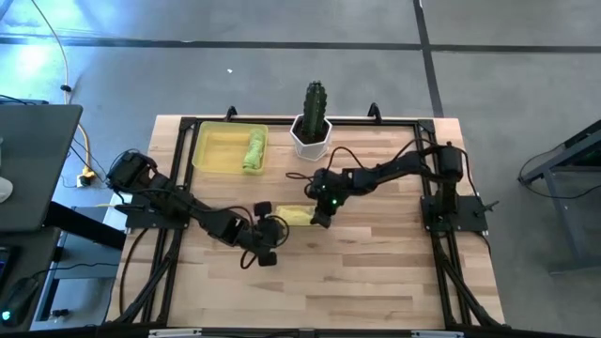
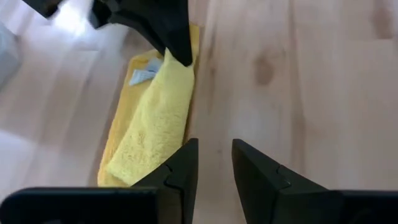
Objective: Roll microfiber towels into tight, uniform cylinder then place into a basket
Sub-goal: Roll the yellow microfiber towel
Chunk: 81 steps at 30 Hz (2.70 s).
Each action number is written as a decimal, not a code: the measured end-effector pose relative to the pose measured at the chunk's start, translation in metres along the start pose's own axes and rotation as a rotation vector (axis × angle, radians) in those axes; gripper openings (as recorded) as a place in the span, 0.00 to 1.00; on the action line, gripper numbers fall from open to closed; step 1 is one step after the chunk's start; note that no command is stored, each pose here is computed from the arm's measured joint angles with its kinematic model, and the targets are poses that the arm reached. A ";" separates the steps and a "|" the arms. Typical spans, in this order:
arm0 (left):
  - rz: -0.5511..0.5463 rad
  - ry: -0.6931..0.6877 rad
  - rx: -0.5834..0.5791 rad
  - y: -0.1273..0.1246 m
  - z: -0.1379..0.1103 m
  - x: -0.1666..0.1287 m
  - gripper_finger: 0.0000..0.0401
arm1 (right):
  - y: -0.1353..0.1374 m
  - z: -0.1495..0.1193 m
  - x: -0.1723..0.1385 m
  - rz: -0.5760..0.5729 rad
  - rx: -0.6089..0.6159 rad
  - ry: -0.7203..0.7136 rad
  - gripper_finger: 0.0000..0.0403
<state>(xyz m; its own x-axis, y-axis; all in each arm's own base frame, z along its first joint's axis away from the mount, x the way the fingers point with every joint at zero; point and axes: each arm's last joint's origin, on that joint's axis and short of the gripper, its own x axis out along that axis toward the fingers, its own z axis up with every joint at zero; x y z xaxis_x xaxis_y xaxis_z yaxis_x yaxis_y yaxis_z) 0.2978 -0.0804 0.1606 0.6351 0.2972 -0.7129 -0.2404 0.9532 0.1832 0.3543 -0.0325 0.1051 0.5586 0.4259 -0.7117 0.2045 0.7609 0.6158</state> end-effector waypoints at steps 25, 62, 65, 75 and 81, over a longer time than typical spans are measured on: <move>0.130 0.190 0.010 0.042 -0.016 0.055 0.38 | -0.017 0.002 0.007 0.039 0.089 0.013 0.02; -0.484 0.465 -0.509 0.089 -0.019 0.070 0.04 | 0.113 -0.054 0.004 -0.262 -1.255 0.017 0.31; -0.484 0.465 -0.510 0.089 -0.019 0.070 0.04 | 0.122 -0.060 0.007 -0.310 -1.283 -0.005 0.31; -0.505 0.469 -0.520 0.089 -0.019 0.070 0.04 | 0.117 -0.057 0.017 -0.360 -1.249 -0.037 0.31; -0.505 0.469 -0.520 0.089 -0.019 0.070 0.04 | 0.107 -0.051 0.017 -0.457 -1.221 -0.041 0.31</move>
<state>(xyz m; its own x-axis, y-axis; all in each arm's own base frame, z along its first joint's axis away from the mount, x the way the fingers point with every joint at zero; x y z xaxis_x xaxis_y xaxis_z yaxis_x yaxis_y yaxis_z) 0.3071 0.0243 0.1140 0.4158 -0.3182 -0.8520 -0.3889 0.7847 -0.4828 0.3449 0.0814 0.1417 0.6618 0.0134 -0.7496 -0.4643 0.7923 -0.3958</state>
